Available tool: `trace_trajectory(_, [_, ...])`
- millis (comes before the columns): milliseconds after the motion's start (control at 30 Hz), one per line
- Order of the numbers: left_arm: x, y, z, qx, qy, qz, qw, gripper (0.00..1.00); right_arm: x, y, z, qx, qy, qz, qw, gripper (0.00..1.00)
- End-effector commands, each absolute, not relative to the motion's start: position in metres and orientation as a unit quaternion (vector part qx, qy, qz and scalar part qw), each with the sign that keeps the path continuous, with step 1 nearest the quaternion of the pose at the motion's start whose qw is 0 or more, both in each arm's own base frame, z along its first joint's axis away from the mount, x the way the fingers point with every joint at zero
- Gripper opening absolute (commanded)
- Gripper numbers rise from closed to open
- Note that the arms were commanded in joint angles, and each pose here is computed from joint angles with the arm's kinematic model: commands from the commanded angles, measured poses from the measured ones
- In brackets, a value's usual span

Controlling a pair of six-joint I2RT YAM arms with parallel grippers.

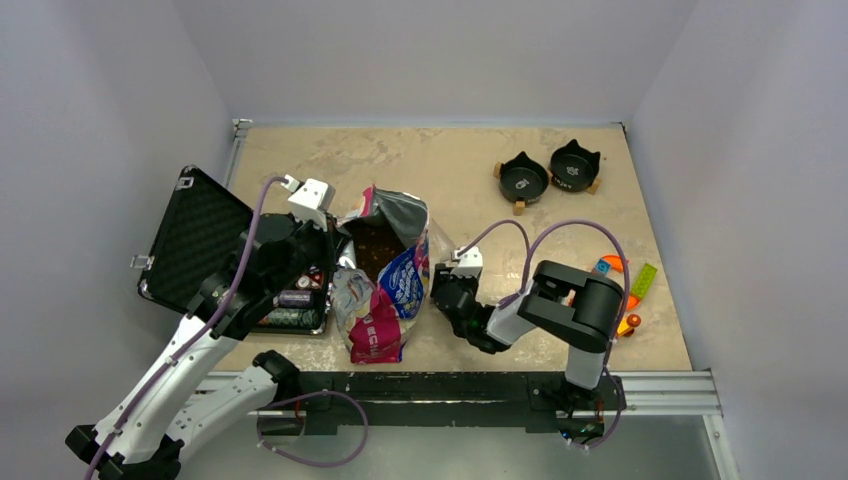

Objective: Serve the pet food

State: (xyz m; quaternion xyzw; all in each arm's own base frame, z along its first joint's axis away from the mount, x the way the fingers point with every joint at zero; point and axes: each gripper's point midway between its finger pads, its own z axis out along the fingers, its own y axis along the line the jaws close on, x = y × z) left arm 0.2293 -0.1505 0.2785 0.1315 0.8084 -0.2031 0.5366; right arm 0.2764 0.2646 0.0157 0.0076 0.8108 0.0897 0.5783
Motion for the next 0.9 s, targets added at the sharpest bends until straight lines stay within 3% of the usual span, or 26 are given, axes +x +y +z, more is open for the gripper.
trace_trajectory(0, [0.246, -0.156, 0.349, 0.113, 0.726, -0.236, 0.636, 0.00, 0.246, 0.239, -0.051, -0.011, 0.861, 0.044, 0.506, 0.52])
trace_trajectory(133, [0.246, -0.158, 0.348, 0.115, 0.727, -0.239, 0.634, 0.00, 0.241, 0.230, -0.045, 0.002, 0.858, 0.050, 0.510, 0.25])
trace_trajectory(200, [0.246, -0.158, 0.348, 0.116, 0.727, -0.239, 0.634, 0.00, 0.241, 0.221, -0.033, 0.018, 0.855, 0.046, 0.517, 0.00])
trace_trajectory(400, [0.247, -0.156, 0.348, 0.115, 0.725, -0.234, 0.637, 0.00, 0.221, 0.201, 0.015, 0.030, 0.860, 0.084, 0.503, 0.00])
trace_trajectory(600, [0.248, -0.159, 0.346, 0.124, 0.727, -0.233, 0.633, 0.00, 0.177, 0.206, 0.086, -0.029, 0.872, 0.221, 0.436, 0.00])
trace_trajectory(867, [0.245, -0.171, 0.344, 0.151, 0.725, -0.251, 0.624, 0.00, 0.136, 0.199, 0.200, -0.080, 0.818, 0.371, 0.431, 0.00])
